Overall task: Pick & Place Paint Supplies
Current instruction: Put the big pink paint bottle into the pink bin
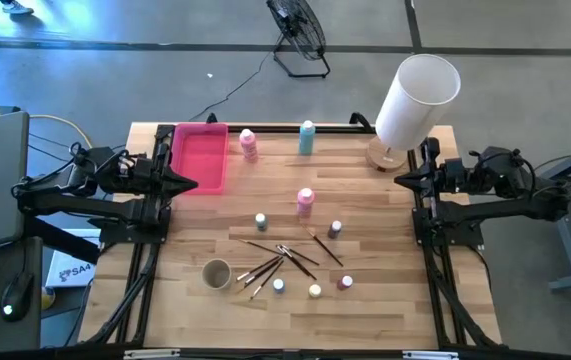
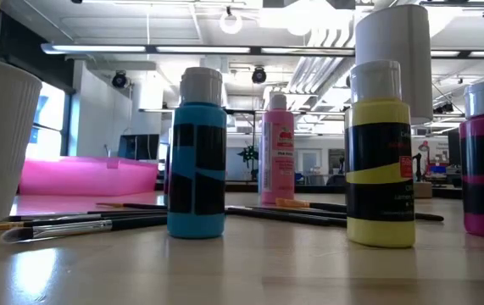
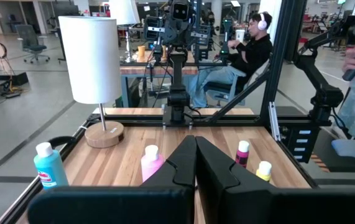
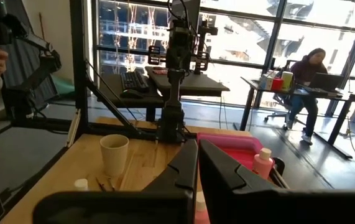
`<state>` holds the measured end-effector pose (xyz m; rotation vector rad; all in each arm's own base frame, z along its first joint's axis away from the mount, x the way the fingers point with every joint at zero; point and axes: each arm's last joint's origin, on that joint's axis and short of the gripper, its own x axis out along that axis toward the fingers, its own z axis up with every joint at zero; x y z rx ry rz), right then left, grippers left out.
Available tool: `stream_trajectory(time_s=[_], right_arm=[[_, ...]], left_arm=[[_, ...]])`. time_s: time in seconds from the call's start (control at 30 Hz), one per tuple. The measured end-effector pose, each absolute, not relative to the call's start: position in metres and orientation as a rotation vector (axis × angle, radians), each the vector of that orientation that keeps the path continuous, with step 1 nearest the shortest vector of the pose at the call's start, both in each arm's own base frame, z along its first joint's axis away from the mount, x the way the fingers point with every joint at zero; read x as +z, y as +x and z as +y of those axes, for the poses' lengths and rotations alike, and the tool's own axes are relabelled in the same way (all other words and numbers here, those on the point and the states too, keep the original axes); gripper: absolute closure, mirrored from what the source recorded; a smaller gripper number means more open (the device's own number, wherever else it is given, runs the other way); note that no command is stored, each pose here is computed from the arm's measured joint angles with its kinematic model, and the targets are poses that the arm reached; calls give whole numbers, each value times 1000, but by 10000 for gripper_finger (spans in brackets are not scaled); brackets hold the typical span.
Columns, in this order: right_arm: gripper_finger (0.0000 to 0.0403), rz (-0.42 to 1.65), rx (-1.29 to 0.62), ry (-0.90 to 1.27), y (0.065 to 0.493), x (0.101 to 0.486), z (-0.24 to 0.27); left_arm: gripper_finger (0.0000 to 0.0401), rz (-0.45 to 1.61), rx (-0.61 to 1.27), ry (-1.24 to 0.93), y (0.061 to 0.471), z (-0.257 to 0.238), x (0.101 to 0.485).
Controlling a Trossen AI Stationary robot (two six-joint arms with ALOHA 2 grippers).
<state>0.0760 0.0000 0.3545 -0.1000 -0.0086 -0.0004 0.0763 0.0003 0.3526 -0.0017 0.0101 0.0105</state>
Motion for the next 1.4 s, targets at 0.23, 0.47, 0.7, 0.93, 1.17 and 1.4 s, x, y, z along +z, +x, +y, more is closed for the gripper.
stream_trajectory(time_s=[0.23, 0.47, 0.7, 0.93, 1.17, 1.4], right_arm=[[394, -32, -3, -115, 76, 357, 0], [394, -29, -27, -94, 76, 357, -1], [394, -30, -18, -101, 76, 357, 0], [394, -41, 3, -103, 76, 358, 0], [394, -48, -2, -71, 76, 358, 0], [399, -47, -1, -56, 76, 358, 0]], left_arm=[[400, 10, 10, -2, 76, 0, 353], [400, 10, 11, -5, 76, 0, 353], [400, 8, 55, 0, 76, 2, 353], [400, 23, 96, 4, 76, 3, 351], [400, 43, 108, -4, 76, 3, 349], [401, 44, 64, -6, 76, 2, 349]])
